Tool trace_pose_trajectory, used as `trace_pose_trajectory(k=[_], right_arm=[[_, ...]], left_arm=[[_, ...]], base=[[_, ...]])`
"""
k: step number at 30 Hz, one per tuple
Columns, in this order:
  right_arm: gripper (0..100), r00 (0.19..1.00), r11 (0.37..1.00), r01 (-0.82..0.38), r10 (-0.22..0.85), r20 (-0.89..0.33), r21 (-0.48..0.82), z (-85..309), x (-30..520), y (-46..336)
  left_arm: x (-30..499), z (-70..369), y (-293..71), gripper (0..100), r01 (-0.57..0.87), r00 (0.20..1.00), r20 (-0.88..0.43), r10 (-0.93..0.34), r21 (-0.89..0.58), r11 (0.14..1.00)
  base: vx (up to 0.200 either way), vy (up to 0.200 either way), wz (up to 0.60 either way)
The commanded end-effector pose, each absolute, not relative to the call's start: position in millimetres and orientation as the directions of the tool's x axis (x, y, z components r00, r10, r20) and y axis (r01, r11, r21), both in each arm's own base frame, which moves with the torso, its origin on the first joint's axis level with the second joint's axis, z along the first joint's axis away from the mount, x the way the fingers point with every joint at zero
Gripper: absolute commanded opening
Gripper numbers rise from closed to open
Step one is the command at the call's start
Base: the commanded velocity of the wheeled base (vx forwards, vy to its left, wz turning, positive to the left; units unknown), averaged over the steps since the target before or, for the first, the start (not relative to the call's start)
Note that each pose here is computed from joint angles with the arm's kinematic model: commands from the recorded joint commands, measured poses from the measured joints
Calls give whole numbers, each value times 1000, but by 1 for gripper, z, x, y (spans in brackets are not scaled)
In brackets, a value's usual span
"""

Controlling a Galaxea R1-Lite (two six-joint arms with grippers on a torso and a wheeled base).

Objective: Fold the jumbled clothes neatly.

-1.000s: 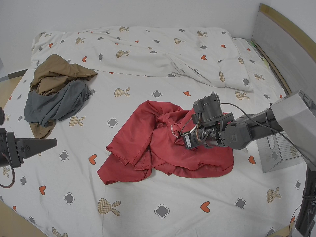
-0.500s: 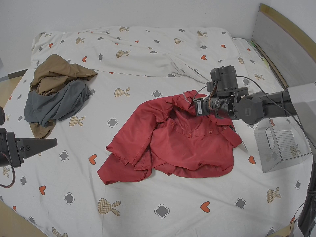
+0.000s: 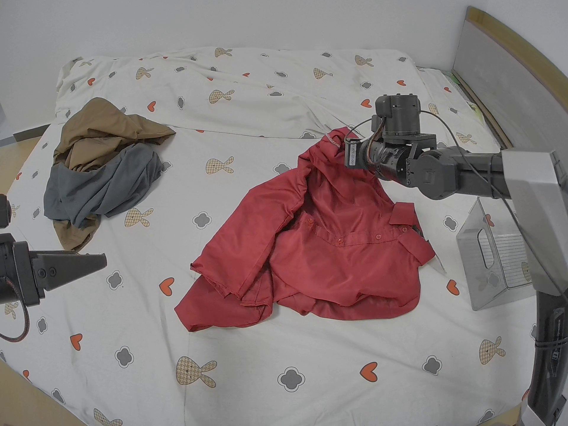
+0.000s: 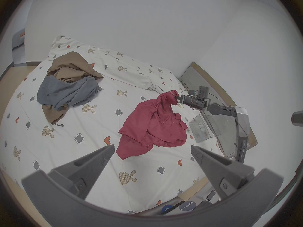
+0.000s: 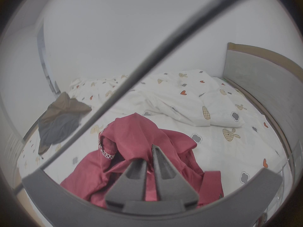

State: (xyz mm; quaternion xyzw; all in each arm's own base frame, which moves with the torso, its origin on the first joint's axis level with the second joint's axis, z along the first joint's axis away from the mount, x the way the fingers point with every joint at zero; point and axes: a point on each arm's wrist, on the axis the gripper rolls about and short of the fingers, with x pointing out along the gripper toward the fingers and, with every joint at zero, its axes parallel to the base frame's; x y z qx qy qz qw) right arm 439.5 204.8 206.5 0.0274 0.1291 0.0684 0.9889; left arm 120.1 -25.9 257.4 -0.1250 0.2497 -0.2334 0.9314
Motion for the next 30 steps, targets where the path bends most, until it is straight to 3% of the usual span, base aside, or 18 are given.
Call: trace_pose_trajectory(k=[1, 5, 9, 16, 17, 19, 20, 23, 27, 30], right_arm=[[100, 930, 997, -64, 72, -359, 33, 125, 475, 219], [100, 910, 998, -56, 57, -410, 16, 95, 483, 215], [100, 914, 998, -43, 56, -402, 41, 100, 483, 214], [100, 951, 987, -40, 85, -298, 155, 167, 465, 209], [100, 962, 981, -62, 108, -251, 185, 195, 456, 206], [100, 962, 981, -62, 108, -251, 185, 195, 456, 206], [100, 969, 958, -142, 186, -163, 250, 250, 428, 195], [100, 948, 941, -195, 253, -192, 277, 262, 401, 185], [100, 858, 890, -325, 420, -296, 321, 266, 314, 144], [100, 821, 866, -366, 472, -320, 340, 263, 270, 116]], left_arm=[[121, 253, -30, 100, 389, 745, -422, -516, -354, 851], [122, 251, -31, 100, 398, 735, -428, -526, -356, 846], [122, 251, -32, 100, 401, 735, -427, -527, -354, 845], [122, 250, -32, 100, 399, 733, -431, -527, -355, 845], [123, 249, -32, 100, 398, 731, -434, -527, -356, 846], [123, 249, -32, 100, 398, 731, -434, -527, -356, 846], [124, 247, -32, 100, 395, 728, -441, -526, -358, 846], [124, 247, -32, 100, 398, 726, -443, -526, -352, 847], [130, 236, -33, 100, 408, 717, -490, -495, -280, 869], [139, 230, -40, 100, 405, 705, -529, -472, -246, 881]], base=[[0, 0, 0], [0, 0, 0], [0, 0, 0], [0, 0, 0], [0, 0, 0], [0, 0, 0], [0, 0, 0], [0, 0, 0], [0, 0, 0], [0, 0, 0]])
